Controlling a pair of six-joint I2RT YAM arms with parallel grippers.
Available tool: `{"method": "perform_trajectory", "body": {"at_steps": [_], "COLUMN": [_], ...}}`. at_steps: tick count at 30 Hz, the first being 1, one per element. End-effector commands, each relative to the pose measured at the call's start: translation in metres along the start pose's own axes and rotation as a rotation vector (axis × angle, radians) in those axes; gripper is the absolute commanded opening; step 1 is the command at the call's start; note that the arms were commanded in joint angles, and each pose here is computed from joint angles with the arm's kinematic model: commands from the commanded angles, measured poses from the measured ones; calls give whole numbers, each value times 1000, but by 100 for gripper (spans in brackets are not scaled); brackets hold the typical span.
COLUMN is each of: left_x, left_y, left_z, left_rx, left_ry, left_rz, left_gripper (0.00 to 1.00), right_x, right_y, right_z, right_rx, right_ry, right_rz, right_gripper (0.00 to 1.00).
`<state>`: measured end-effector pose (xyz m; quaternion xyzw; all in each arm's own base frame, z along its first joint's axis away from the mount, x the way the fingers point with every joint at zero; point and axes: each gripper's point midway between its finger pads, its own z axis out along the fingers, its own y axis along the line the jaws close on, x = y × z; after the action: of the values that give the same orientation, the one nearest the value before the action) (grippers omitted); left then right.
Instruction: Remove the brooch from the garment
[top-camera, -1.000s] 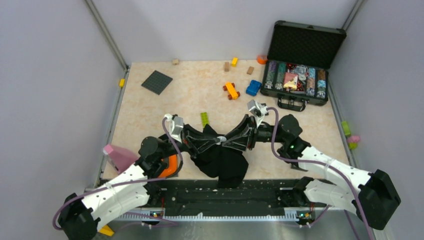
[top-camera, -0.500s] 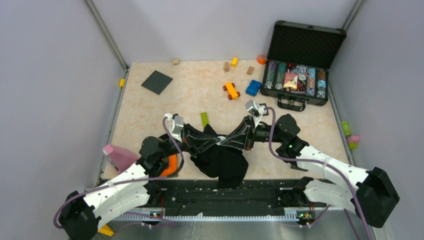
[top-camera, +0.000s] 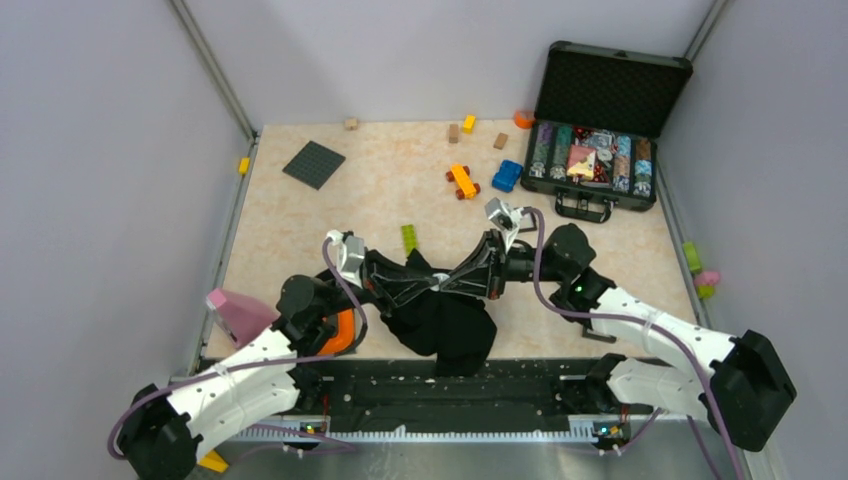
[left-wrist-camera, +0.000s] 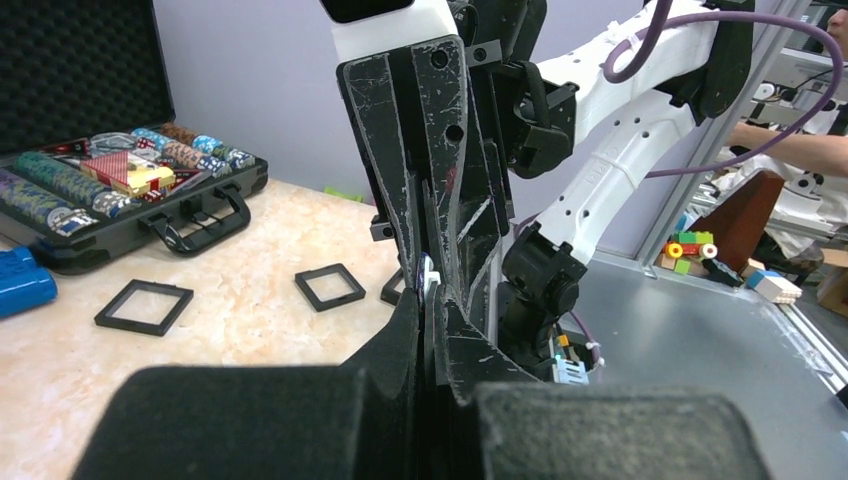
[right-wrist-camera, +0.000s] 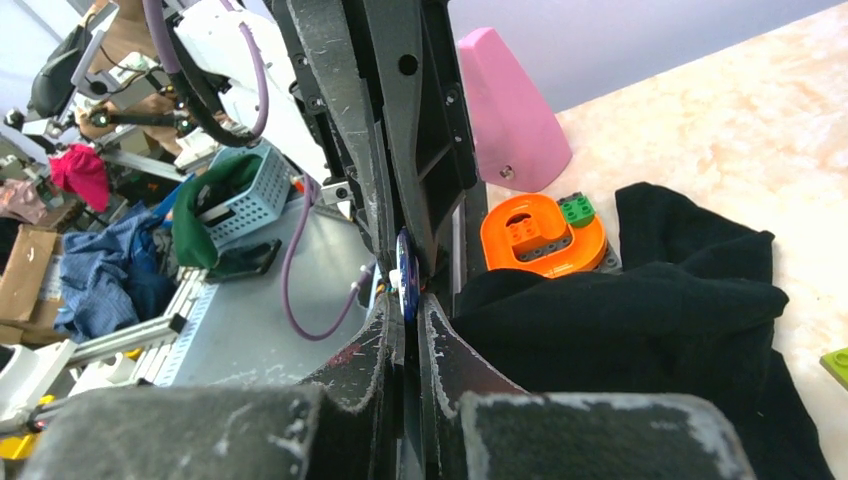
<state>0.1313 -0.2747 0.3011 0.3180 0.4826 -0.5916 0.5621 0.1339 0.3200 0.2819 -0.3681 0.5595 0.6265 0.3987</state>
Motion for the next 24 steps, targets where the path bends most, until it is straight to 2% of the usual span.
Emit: {"method": "perform_trajectory", "body": {"at_steps": [1, 8, 18, 22, 24], "left_x": [-14, -14, -8, -5, 0], "left_y": [-32, -31, -34, -26, -29], "left_z": [-1, -6, -7, -3, -1], "left_rx": [149, 134, 166, 124, 159], "left_ry": [-19, -45, -24, -1, 34], "left_rz": [106, 157, 181, 110, 102], "left_gripper": [0, 0, 0, 0, 0], "right_x": [-17, -23, -13, -8, -5], "right_y": [-19, -25, -37, -34, -36], "right_z": [7, 8, 16, 19, 20], "right_rx": [102, 130, 158, 133, 147], "right_ry": [-58, -124, -43, 7, 43], "right_rz": [40, 116, 176, 154, 148], "right_gripper": [0, 0, 0, 0, 0]}}
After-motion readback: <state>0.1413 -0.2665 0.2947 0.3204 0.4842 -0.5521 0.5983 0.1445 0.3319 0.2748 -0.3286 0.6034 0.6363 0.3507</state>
